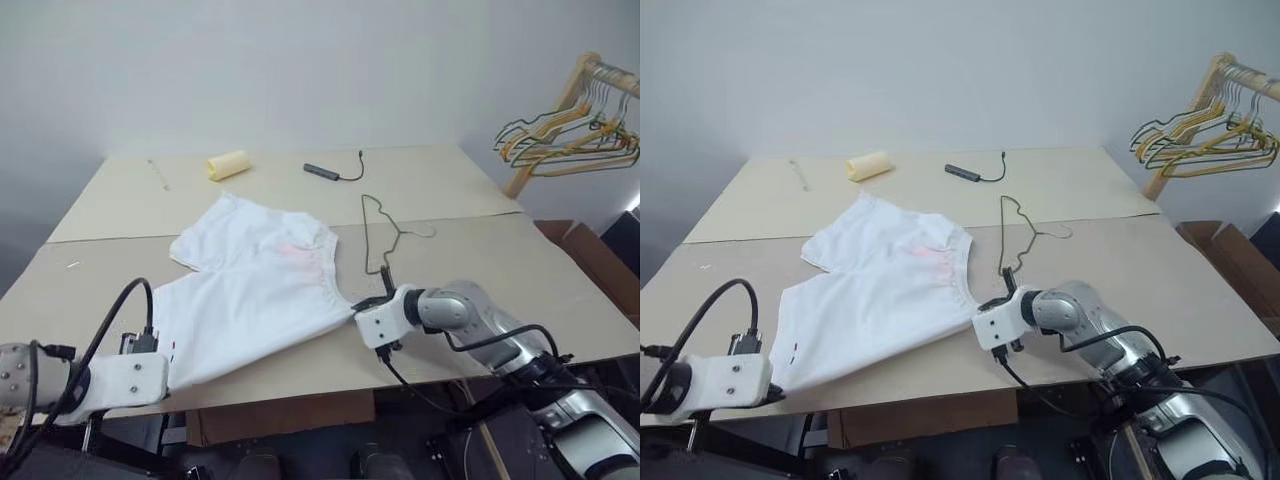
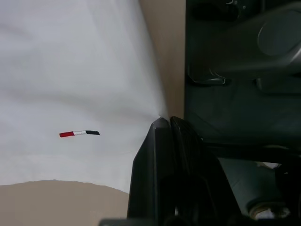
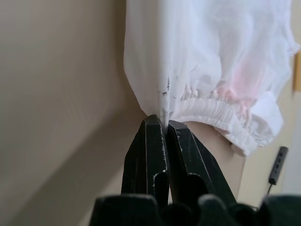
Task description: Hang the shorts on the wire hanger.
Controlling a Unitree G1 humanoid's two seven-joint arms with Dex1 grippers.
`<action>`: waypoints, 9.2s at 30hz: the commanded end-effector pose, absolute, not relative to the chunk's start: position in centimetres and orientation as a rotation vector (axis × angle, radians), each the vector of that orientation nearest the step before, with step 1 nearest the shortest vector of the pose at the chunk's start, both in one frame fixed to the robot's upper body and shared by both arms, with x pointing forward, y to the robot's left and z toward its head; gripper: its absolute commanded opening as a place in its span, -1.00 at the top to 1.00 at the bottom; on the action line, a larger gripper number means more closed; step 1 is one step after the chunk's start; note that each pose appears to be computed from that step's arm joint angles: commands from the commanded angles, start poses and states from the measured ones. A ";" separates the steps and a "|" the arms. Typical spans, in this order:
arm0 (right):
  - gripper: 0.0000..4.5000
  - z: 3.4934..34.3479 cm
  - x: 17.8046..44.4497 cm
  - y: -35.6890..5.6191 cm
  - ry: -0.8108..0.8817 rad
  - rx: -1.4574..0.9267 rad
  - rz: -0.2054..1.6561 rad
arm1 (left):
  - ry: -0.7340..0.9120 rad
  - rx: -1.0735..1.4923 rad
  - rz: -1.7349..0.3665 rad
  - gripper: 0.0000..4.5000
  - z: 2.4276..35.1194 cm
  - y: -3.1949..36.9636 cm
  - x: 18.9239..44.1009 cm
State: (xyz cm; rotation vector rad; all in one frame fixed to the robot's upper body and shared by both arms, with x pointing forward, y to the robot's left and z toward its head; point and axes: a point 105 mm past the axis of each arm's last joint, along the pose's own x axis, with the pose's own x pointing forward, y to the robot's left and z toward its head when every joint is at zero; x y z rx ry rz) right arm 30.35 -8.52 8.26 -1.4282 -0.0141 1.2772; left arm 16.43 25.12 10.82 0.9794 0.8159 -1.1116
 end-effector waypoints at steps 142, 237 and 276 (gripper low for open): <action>0.99 17.1 32.4 -9.2 -0.207 -0.273 0.750 | -0.155 -0.842 -0.751 -1.00 24.2 16.5 33.0; 0.99 21.0 30.4 -5.5 0.280 0.151 1.530 | -0.497 -0.482 -1.401 1.00 28.7 17.0 28.2; 1.00 9.8 33.1 -18.5 1.111 0.594 0.995 | 0.318 0.289 -1.018 -0.99 12.2 18.6 29.3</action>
